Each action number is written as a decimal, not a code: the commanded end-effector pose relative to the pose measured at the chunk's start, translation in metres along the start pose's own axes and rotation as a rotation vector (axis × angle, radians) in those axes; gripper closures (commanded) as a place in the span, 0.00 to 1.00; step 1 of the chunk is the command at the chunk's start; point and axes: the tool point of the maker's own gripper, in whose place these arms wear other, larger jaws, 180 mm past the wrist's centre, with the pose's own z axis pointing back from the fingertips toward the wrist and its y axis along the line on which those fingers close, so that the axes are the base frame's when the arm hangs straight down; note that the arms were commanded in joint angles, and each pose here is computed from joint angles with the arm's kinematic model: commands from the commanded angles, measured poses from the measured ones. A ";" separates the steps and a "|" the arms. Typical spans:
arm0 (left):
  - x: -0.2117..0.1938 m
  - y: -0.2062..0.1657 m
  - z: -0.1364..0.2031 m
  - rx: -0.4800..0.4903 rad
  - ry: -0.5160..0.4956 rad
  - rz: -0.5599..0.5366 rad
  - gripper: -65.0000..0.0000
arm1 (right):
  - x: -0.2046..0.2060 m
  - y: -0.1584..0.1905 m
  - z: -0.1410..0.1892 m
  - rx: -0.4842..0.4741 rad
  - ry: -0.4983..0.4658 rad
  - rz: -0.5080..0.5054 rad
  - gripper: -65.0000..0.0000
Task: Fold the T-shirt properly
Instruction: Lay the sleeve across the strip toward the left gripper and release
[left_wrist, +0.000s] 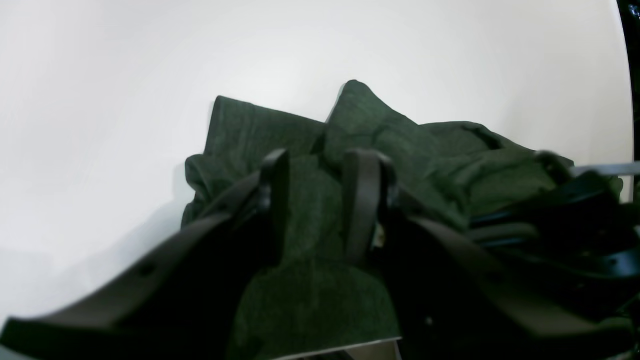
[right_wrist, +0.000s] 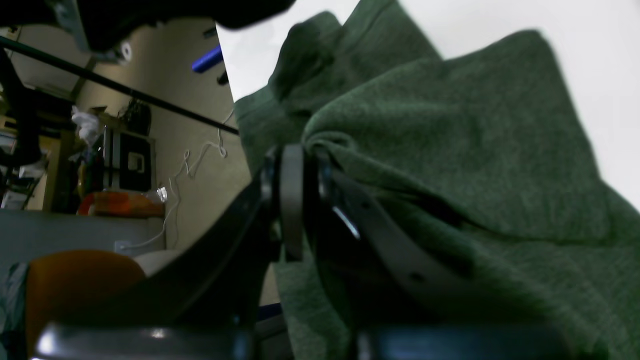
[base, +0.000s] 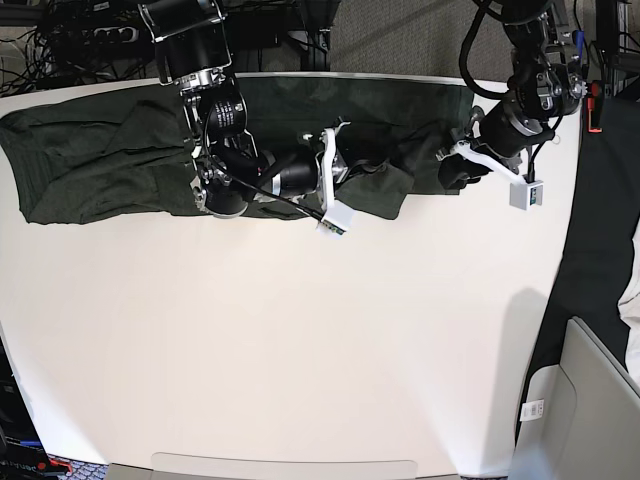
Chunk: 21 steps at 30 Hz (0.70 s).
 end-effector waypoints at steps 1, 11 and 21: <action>0.008 -0.002 0.003 -0.008 -0.027 -0.007 0.72 | 0.018 0.011 -0.001 0.031 -0.042 0.043 0.99; 0.008 -0.002 0.003 -0.007 -0.026 -0.007 0.72 | 0.008 0.009 0.002 0.017 0.022 0.093 0.52; 0.007 -0.001 0.003 -0.005 -0.025 -0.008 0.72 | 0.019 -0.026 0.053 -0.126 -0.037 0.106 0.40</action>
